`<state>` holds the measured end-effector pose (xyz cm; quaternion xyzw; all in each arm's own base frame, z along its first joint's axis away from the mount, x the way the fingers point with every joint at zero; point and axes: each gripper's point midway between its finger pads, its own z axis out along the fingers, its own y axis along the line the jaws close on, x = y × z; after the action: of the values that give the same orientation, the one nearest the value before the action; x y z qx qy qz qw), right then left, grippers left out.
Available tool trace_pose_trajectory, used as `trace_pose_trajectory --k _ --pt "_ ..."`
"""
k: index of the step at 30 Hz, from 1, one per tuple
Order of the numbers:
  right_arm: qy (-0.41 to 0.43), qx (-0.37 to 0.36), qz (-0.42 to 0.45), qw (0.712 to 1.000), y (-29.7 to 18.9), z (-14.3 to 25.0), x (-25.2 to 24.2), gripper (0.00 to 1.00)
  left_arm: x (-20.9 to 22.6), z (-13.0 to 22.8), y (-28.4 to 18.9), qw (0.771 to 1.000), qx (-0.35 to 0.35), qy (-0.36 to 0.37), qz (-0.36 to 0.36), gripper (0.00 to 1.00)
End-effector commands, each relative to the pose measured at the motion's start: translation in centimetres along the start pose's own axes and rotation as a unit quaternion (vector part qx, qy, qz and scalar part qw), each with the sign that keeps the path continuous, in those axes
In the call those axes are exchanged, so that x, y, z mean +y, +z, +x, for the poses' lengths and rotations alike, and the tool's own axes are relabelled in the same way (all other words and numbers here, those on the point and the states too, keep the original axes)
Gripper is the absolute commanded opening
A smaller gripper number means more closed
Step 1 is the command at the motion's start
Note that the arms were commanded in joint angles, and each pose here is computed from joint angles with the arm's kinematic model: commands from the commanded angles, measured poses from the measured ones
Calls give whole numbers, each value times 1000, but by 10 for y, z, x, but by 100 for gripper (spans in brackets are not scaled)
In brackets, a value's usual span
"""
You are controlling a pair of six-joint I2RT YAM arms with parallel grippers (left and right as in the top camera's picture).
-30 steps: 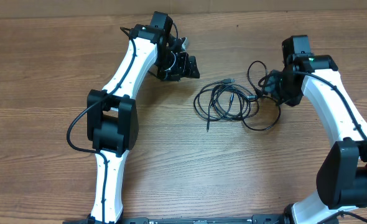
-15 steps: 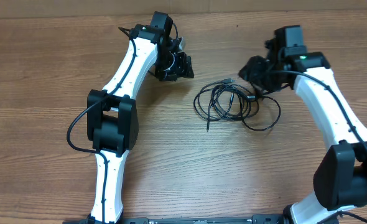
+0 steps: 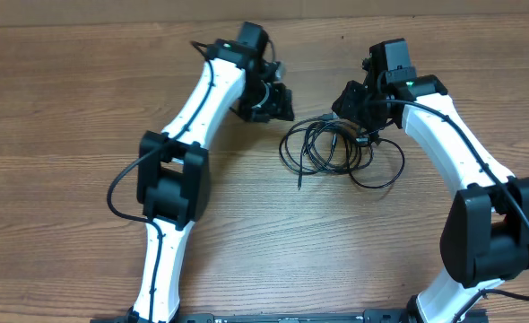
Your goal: Untangle cables
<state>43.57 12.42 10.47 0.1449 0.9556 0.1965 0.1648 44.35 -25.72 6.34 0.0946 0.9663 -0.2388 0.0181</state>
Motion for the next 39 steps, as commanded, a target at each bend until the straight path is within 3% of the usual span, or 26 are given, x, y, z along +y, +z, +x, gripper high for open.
trace_pose_trajectory --k 1,12,25,33,39 --pt "12 -15 16 1000 2 -10 -6 34 -20 2 3 999 -2 34 -2 64" --pt "40 12 67 997 34 -5 -49 35 -20 10 25 995 -11 5 -100 64" --pt "57 30 81 995 48 -1 -68 35 -29 6 50 995 -19 -3 -94 50" --pt "58 31 81 995 49 0 -69 35 -26 9 67 995 -9 -2 -96 50" --pt "58 31 81 995 49 0 -69 35 -36 8 71 996 -16 9 -91 43"
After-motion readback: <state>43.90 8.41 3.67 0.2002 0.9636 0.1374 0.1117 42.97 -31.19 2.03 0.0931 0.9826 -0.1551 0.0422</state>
